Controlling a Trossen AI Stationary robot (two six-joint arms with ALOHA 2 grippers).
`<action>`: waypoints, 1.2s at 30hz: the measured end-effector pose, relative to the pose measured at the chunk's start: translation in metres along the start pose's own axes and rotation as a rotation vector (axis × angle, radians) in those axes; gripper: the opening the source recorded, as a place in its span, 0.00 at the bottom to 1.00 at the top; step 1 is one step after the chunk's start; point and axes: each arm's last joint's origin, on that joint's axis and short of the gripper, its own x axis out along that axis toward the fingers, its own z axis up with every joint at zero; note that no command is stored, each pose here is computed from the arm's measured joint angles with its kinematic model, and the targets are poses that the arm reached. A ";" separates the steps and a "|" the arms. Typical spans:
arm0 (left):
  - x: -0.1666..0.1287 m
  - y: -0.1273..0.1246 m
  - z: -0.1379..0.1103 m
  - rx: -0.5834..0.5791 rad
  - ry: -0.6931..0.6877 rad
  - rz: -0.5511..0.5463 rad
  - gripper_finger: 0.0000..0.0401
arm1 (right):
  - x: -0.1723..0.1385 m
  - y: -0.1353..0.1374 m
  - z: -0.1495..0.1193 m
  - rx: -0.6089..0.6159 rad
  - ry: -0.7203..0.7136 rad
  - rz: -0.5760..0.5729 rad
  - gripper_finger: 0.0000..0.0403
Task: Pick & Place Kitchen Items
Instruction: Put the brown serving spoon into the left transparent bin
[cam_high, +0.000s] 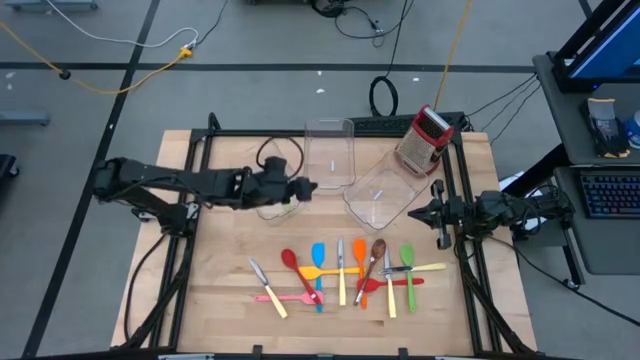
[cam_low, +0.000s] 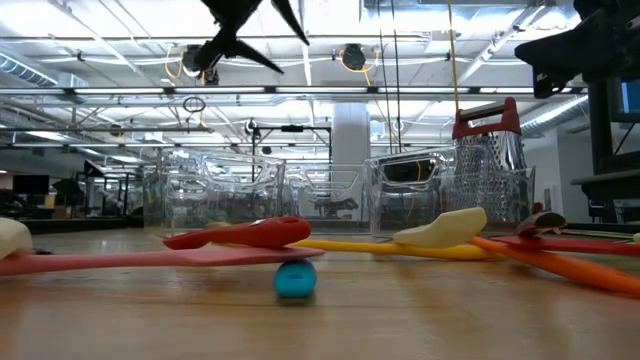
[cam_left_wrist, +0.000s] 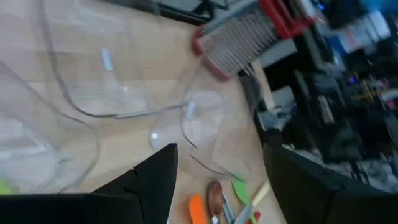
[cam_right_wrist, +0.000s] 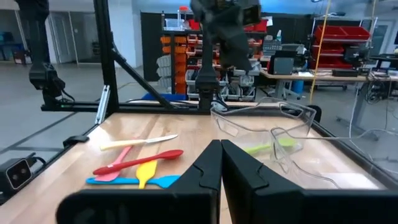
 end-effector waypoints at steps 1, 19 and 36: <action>-0.002 -0.002 -0.004 0.023 0.005 -0.017 0.60 | 0.000 0.000 0.000 0.001 0.000 0.014 0.01; -0.025 -0.030 -0.040 0.179 -0.036 -0.208 0.60 | 0.000 0.001 0.000 0.048 0.002 0.046 0.01; -0.031 -0.026 -0.058 0.403 0.153 -0.242 0.60 | 0.000 0.001 -0.001 0.099 0.010 0.048 0.01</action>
